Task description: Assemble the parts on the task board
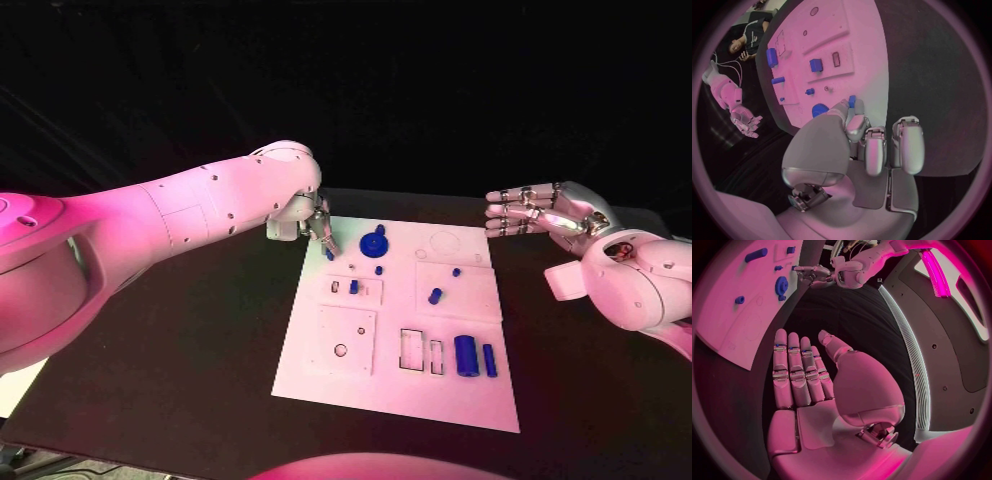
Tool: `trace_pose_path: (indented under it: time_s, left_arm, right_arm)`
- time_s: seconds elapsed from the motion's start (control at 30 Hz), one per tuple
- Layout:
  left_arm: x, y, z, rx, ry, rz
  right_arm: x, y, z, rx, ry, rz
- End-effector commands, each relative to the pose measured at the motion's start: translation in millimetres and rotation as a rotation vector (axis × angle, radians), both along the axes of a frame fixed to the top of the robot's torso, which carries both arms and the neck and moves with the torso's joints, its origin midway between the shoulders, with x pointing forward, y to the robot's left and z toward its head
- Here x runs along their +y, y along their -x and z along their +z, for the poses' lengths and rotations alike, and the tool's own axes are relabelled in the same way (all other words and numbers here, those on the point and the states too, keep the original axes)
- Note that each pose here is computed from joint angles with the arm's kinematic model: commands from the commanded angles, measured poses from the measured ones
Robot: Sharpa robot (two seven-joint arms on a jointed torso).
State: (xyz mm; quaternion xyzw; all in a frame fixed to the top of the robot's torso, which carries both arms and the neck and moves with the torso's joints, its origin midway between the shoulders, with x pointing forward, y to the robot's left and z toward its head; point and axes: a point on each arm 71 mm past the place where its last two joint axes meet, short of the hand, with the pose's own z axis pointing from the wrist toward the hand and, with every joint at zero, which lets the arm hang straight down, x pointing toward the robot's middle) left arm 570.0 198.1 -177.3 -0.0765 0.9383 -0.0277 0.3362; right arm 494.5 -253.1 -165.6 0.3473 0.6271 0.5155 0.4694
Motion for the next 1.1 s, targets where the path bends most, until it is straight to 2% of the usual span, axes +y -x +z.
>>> trace_pose_path:
  time_s: [0.03, 0.33, 0.5, 0.73, 0.9, 1.1]
  left_arm:
    - [-3.1, 1.9, -3.2, 0.026, 0.027, -0.018]
    - [-2.9, 2.4, -2.8, -0.003, 0.066, -0.004]
    - [-1.2, 6.7, 0.0, -0.034, 0.105, 0.013]
    - [2.9, 24.2, 6.3, -0.067, 0.167, 0.026]
    - [5.0, 41.0, 11.0, -0.087, 0.203, 0.027]
    - [6.3, 54.5, 11.0, -0.099, 0.219, 0.035]
  right_arm:
    - [2.0, 0.8, 0.3, -0.007, -0.002, 0.019]
    - [1.8, 0.8, 0.2, -0.006, -0.003, 0.019]
    - [1.5, 0.8, 0.2, -0.006, -0.002, 0.018]
    - [0.2, 0.4, -0.1, -0.005, -0.001, 0.014]
    - [0.5, 0.0, -1.6, -0.002, -0.001, 0.014]
    - [0.8, 0.1, -3.5, 0.002, -0.001, 0.014]
